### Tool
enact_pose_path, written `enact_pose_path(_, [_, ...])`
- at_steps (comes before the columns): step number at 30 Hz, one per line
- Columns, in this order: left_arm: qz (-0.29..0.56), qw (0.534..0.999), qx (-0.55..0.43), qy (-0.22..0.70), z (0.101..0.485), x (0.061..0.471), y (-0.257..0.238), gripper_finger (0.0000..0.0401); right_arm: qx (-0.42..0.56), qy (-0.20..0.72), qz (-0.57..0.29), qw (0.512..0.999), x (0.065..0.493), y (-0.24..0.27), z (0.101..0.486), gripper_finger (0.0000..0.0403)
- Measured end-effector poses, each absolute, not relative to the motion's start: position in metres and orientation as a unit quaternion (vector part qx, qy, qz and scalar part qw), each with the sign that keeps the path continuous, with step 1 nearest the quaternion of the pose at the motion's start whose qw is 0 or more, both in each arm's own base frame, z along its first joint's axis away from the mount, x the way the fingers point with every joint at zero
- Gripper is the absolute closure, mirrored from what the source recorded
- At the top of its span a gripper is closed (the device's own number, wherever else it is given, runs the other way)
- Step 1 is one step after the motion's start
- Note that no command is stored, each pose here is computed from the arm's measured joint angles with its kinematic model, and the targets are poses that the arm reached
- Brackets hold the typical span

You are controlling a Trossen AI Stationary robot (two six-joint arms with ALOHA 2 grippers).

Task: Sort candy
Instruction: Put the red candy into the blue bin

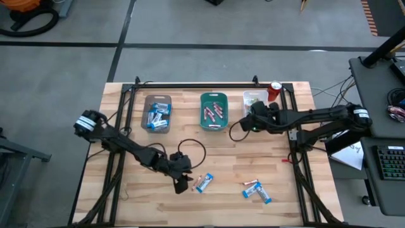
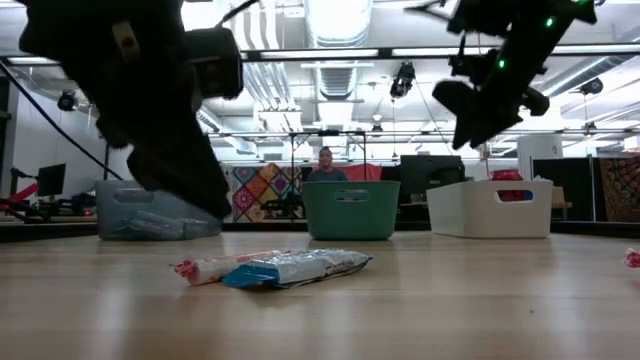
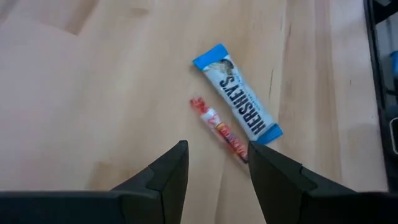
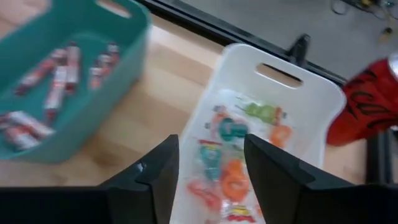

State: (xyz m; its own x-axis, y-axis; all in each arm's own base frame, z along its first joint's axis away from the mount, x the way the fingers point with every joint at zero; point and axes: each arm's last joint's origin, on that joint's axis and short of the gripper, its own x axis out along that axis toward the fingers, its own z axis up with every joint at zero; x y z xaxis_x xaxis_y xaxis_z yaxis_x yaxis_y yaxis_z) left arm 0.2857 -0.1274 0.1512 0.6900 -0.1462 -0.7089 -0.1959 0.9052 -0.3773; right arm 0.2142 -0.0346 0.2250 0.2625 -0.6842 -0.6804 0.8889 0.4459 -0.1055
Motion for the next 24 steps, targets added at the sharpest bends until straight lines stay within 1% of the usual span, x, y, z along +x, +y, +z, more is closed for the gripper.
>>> enact_pose_path(7, [0.008,0.891,-0.212,0.401,0.130,0.290,-0.137,0.0252,0.151,0.325,-0.452,0.817,0.222,-0.005,0.236,0.0230])
enact_pose_path(13, [0.025,0.898,-0.211,0.386,0.126,0.294,-0.145,0.0252,0.168,0.312,-0.414,0.838,0.221,0.024,0.236,0.0235])
enact_pose_path(17, [0.042,0.910,-0.199,0.361,0.132,0.300,-0.154,0.0252,0.169,0.299,-0.398,0.851,0.219,0.042,0.235,0.0237])
enact_pose_path(21, [0.058,0.909,-0.180,0.372,0.125,0.299,-0.156,0.0252,0.155,0.280,-0.387,0.865,0.220,0.055,0.235,0.0237])
enact_pose_path(24, [0.060,0.909,-0.184,0.370,0.124,0.300,-0.156,0.0252,0.151,0.272,-0.381,0.870,0.220,0.061,0.234,0.0237])
